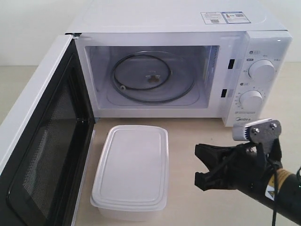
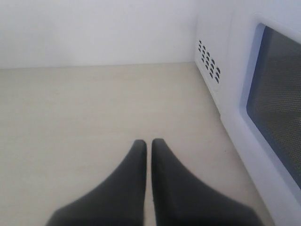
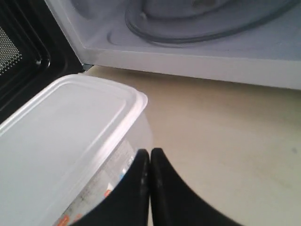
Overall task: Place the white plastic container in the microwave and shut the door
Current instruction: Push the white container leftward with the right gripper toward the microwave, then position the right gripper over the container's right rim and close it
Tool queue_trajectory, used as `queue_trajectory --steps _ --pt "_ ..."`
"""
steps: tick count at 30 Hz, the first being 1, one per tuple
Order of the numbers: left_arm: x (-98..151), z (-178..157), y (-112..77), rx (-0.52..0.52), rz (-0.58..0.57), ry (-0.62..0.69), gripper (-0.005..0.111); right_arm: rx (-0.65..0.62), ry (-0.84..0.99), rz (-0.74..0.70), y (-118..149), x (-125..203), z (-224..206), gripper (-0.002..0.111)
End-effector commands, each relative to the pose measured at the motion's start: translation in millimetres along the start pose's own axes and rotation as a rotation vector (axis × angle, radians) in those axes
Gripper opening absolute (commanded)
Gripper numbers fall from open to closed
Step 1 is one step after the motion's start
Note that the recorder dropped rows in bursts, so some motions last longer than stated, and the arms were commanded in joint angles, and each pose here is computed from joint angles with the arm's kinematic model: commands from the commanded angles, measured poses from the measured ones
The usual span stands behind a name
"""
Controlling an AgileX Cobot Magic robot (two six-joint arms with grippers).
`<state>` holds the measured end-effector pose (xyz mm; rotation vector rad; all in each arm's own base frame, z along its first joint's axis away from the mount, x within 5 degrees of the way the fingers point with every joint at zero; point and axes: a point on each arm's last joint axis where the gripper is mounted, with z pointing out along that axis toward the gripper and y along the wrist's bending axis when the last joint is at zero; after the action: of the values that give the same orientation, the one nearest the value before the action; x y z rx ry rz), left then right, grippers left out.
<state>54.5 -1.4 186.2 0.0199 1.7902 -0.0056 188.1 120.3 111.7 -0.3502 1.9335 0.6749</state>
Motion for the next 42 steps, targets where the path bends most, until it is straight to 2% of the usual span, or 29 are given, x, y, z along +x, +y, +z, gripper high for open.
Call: queue_trajectory --steps 1,3,8,13,16,20,25,35,36,38,39,41,42 --pt "1 0 0.3 -0.005 0.000 -0.001 0.004 -0.019 -0.003 0.231 2 3 -9 0.000" --pt "1 0 0.3 -0.005 0.000 -0.001 0.004 -0.041 0.031 0.303 5 5 -9 0.000" --pt "1 0 0.3 -0.005 0.000 -0.001 0.004 -0.107 0.029 0.356 11 4 -9 0.000" --pt "1 0 0.3 -0.005 0.000 -0.001 0.004 -0.099 0.059 0.672 11 5 -9 0.000" --pt "1 0 0.3 -0.005 0.000 -0.001 0.004 -0.094 0.087 0.785 11 7 -9 0.000" --pt "1 0 0.3 -0.005 0.000 -0.001 0.004 -0.134 0.176 0.811 17 7 -1 0.000" --pt "1 0 0.3 -0.005 0.000 -0.001 0.004 -0.155 0.395 0.812 26 5 19 0.000" --pt "1 0 0.3 -0.005 0.000 -0.001 0.004 -0.205 0.439 0.752 31 -2 29 0.001" --pt "1 0 0.3 -0.005 0.000 -0.001 0.004 -0.203 0.449 0.737 31 -2 30 0.003" --pt "1 0 0.3 -0.005 0.000 -0.001 0.004 -0.196 0.470 0.718 31 -5 35 0.016" --pt "1 0 0.3 -0.005 0.000 -0.001 0.004 -0.181 0.472 0.728 31 -8 38 0.030" --pt "1 0 0.3 -0.005 0.000 -0.001 0.004 -0.129 0.468 0.779 27 -10 42 0.048" --pt "1 0 0.3 -0.005 0.000 -0.001 0.004 -0.120 0.467 0.792 27 -10 42 0.049"
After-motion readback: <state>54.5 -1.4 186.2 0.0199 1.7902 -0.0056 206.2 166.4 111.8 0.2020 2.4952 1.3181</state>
